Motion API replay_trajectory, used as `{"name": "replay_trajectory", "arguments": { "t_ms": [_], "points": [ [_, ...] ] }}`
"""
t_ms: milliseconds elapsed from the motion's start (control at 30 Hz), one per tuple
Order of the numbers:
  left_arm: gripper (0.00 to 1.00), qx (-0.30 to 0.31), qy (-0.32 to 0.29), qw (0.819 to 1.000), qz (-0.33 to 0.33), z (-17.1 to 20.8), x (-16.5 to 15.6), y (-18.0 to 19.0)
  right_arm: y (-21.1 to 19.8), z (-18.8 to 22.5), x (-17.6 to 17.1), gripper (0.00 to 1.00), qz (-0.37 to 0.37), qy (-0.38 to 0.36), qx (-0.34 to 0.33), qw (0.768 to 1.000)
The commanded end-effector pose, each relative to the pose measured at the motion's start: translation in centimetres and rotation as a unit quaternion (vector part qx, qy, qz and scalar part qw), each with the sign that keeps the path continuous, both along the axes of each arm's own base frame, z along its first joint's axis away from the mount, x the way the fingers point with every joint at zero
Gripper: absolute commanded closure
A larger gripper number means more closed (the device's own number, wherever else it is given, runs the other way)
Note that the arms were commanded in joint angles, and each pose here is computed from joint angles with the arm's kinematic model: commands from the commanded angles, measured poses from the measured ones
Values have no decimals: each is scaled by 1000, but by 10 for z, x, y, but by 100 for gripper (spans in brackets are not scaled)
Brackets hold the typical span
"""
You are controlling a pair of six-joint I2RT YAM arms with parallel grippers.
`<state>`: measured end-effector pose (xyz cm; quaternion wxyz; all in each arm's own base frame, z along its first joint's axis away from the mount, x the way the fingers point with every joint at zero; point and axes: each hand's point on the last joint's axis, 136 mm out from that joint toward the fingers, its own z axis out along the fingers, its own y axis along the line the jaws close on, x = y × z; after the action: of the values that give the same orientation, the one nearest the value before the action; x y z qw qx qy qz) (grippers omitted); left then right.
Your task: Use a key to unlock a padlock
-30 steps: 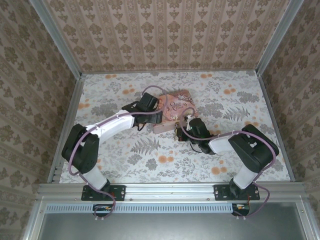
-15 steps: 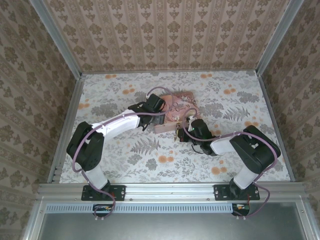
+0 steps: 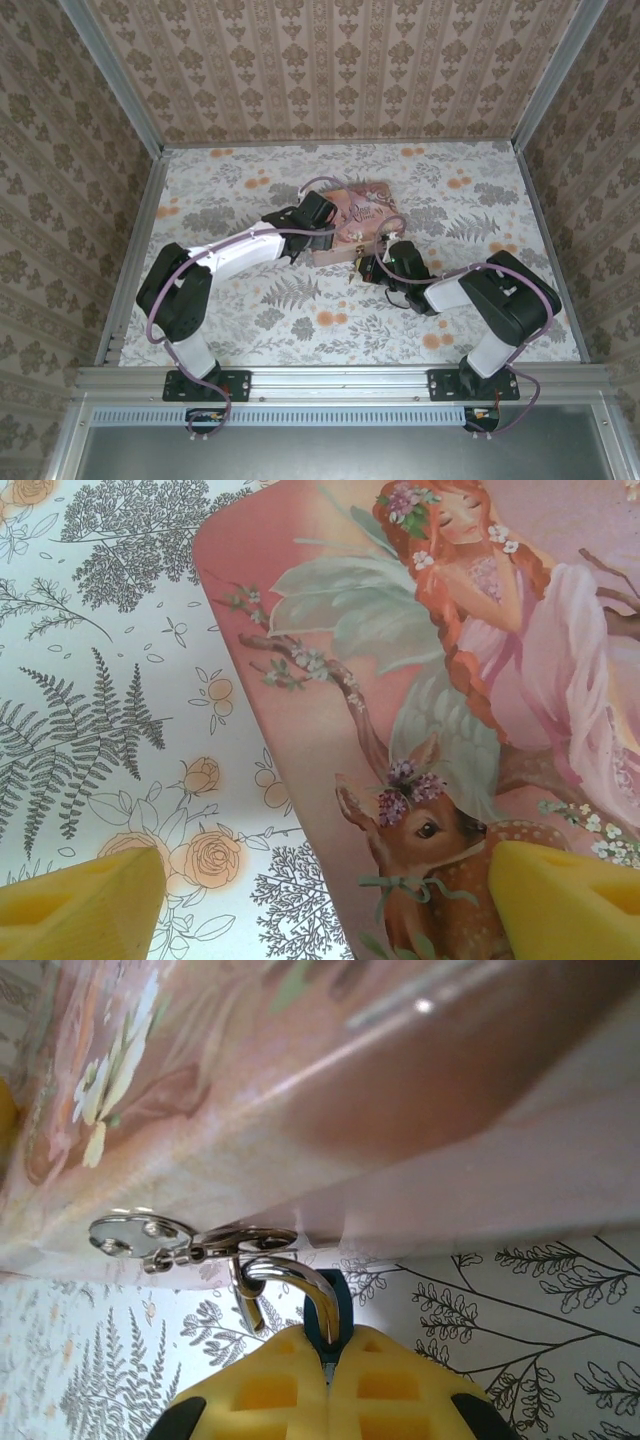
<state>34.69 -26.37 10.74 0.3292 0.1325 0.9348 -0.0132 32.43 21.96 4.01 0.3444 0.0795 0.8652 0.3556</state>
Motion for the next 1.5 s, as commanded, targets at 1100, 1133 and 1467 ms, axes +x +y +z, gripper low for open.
{"name": "replay_trajectory", "arguments": {
  "t_ms": [1100,1133,1467],
  "points": [
    [23,69,102,992,-16,-90,-35,13,-78,-3,40,100,-100,43,32,993],
    [23,70,105,992,-16,-92,-35,12,-81,-2,43,100,-105,43,37,993],
    [25,65,118,991,-18,-100,-35,7,-86,11,62,100,-101,23,134,986]
  ]
}}
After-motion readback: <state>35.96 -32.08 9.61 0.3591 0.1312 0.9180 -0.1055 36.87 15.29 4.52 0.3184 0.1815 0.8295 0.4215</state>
